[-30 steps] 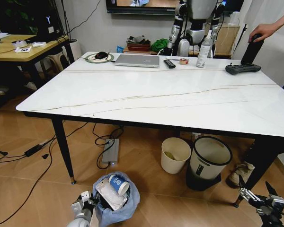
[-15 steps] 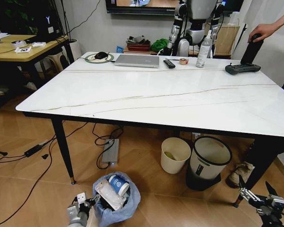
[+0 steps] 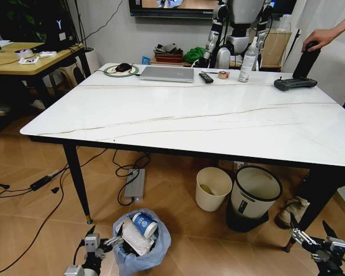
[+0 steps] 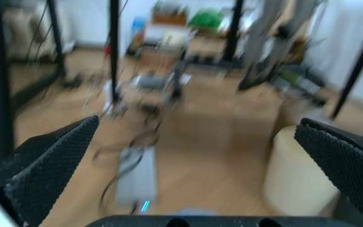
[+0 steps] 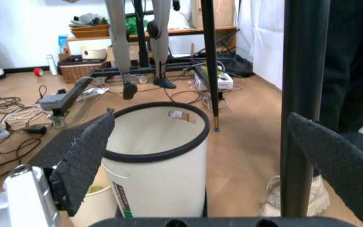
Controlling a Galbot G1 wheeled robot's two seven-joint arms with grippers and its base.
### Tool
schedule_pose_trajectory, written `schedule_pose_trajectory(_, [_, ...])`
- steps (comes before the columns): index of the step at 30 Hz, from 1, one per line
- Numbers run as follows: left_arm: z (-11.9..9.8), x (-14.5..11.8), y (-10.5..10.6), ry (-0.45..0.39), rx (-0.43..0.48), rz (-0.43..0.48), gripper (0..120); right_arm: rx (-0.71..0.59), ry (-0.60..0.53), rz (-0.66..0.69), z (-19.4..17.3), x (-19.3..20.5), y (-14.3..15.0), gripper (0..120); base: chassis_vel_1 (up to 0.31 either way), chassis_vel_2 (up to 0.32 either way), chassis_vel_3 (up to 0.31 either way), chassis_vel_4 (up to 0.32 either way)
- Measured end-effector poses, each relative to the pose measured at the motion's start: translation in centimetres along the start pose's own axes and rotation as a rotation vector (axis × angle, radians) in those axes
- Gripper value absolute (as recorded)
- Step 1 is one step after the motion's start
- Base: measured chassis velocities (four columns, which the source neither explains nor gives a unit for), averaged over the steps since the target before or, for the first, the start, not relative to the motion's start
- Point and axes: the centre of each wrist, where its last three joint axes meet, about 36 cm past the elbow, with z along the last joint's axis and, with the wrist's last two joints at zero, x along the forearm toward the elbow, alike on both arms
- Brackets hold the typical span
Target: Pick up the trash bin and place the trash from the table into it.
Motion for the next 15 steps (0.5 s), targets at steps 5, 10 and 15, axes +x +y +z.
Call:
schedule_pose_trajectory(5, [-1.45, 0.2, -0.85, -0.044, 0.003, 0.026, 107, 0.0, 0.0, 0.0, 0.0, 0.0, 0.0, 100, 0.0, 0.0, 0.0, 0.0])
schedule_pose_trajectory(10, [-1.45, 0.15, -0.85, -0.045, 0.004, 0.026, 101, 0.0, 0.0, 0.0, 0.0, 0.01, 0.0, 100, 0.0, 0.0, 0.0, 0.0])
schedule_pose_trajectory(15, [-1.28, 0.12, -0.81, -0.04, 0.006, 0.024, 100, 0.0, 0.0, 0.0, 0.0, 0.01, 0.0, 100, 0.0, 0.0, 0.0, 0.0])
